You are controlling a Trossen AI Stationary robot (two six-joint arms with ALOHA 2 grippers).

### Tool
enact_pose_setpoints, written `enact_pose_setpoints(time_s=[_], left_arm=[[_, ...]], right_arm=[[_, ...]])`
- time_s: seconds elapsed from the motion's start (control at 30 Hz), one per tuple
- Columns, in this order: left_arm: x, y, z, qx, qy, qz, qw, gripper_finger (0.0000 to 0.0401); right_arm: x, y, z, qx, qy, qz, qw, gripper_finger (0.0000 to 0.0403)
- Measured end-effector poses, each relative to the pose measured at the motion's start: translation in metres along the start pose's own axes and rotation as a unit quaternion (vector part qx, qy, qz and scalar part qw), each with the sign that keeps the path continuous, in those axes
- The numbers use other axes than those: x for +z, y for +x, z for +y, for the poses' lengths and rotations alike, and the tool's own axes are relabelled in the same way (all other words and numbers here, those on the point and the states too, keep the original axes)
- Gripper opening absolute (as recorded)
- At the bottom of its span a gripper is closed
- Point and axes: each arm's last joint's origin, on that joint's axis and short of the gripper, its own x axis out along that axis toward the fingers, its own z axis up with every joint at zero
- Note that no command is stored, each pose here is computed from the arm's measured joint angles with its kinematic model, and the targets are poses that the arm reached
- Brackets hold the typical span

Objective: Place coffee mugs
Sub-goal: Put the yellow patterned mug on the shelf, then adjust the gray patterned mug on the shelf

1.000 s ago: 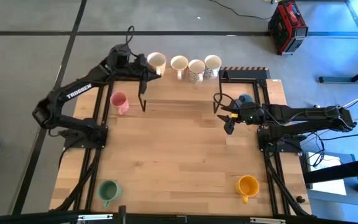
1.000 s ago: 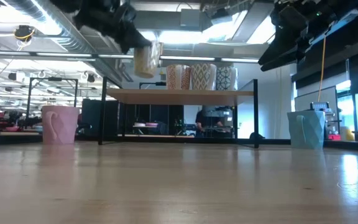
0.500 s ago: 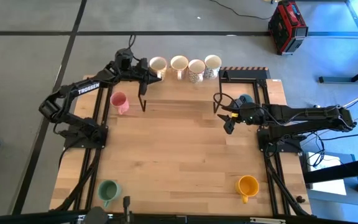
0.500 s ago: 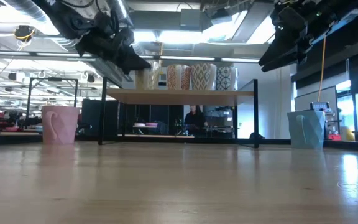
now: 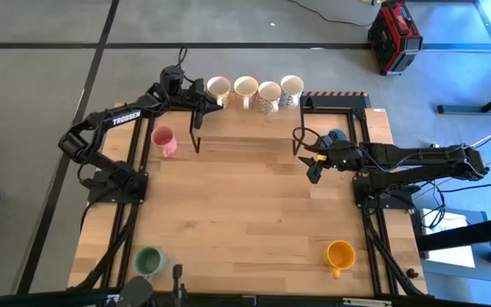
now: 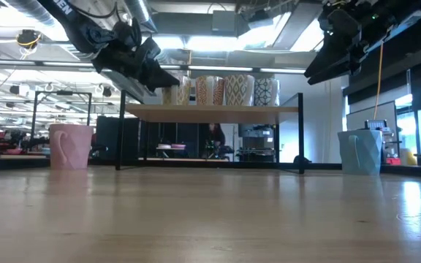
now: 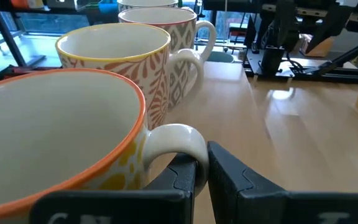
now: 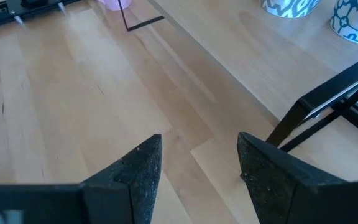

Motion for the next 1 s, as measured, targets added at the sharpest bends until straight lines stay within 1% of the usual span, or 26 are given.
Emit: enact_pose_setpoints(time_s=[0.1,0.23,0.3,0.4,0.47,1.0], left_arm=[[0.0,0.0,0.0002,0.003,0.004,0.001,1.0,0.002],[-0.0005,0.0,0.0004,0.008,0.005,0.004,1.0,0.0045],[-0.0005,0.0001,0.0005,0.011,-0.003,0.005,1.0,0.0056],[-0.0009,0.0001,0.0014,0.032,-0.022,0.011,0.999,0.0066],[-0.0011,-0.0001,0.0022,0.042,-0.033,0.013,0.999,0.0068],[-0.0012,-0.0001,0.0019,0.044,-0.061,0.014,0.997,0.0072]], right_arm=[[0.0,0.0,0.0,0.0,0.0,0.0,1.0,0.0199],[0.0,0.0001,0.0,0.0,0.0,0.0,1.0,0.0199],[-0.0001,0.0001,0.0,0.0,0.0,0.0,1.0,0.0199],[-0.0001,0.0,0.0,0.0,0.0,0.0,1.0,0.0199],[0.0,0.0,0.0,0.0,0.0,0.0,1.0,0.0199],[-0.0004,0.0001,0.0,0.001,-0.001,0.002,1.0,0.0199]])
